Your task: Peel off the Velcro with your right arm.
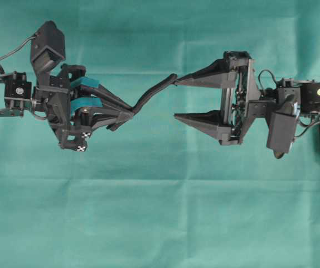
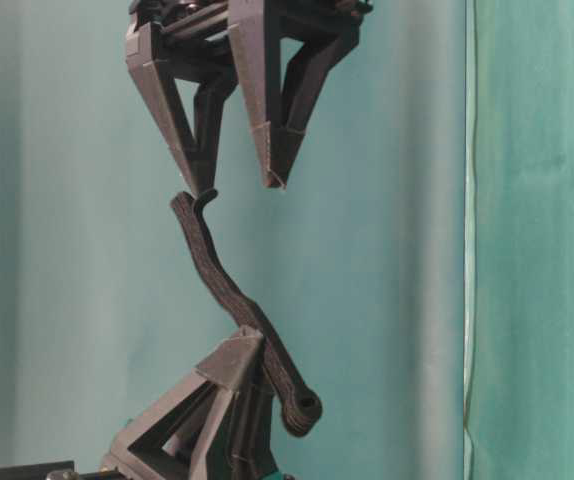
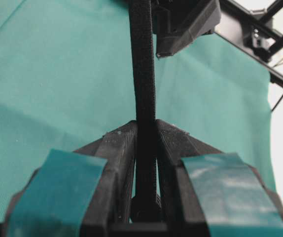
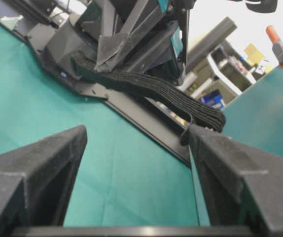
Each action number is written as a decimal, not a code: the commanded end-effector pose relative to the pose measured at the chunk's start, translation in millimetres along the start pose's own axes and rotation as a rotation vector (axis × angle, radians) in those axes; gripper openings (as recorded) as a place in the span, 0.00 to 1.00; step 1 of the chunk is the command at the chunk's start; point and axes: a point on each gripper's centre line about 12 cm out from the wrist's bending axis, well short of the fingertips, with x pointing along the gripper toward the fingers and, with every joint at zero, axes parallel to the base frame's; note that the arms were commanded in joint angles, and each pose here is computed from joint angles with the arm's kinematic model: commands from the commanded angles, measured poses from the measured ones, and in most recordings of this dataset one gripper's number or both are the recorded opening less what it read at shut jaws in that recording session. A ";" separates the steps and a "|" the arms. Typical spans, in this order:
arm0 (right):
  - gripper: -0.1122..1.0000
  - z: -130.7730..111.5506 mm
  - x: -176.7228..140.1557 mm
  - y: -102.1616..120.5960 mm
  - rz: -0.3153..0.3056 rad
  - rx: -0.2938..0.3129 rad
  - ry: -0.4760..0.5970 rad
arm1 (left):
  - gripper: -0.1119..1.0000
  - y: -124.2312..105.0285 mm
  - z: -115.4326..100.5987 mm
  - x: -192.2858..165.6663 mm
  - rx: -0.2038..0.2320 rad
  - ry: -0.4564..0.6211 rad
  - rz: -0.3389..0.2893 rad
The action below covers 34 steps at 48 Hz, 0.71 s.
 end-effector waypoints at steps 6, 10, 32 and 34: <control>0.43 9.1 3.9 -5.6 -0.017 -0.004 -0.034 | 0.19 -3.4 7.9 -3.0 0.001 -0.032 -0.015; 0.43 8.0 3.8 -7.4 -0.023 -0.005 -0.034 | 0.19 -3.3 7.7 -3.1 0.001 -0.033 -0.016; 0.43 8.2 3.2 -12.2 -0.043 -0.005 -0.045 | 0.19 -3.4 7.9 -3.1 0.001 -0.035 -0.017; 0.43 7.9 3.3 -12.0 -0.043 -0.005 -0.045 | 0.19 -3.2 7.5 -2.7 0.001 -0.033 -0.016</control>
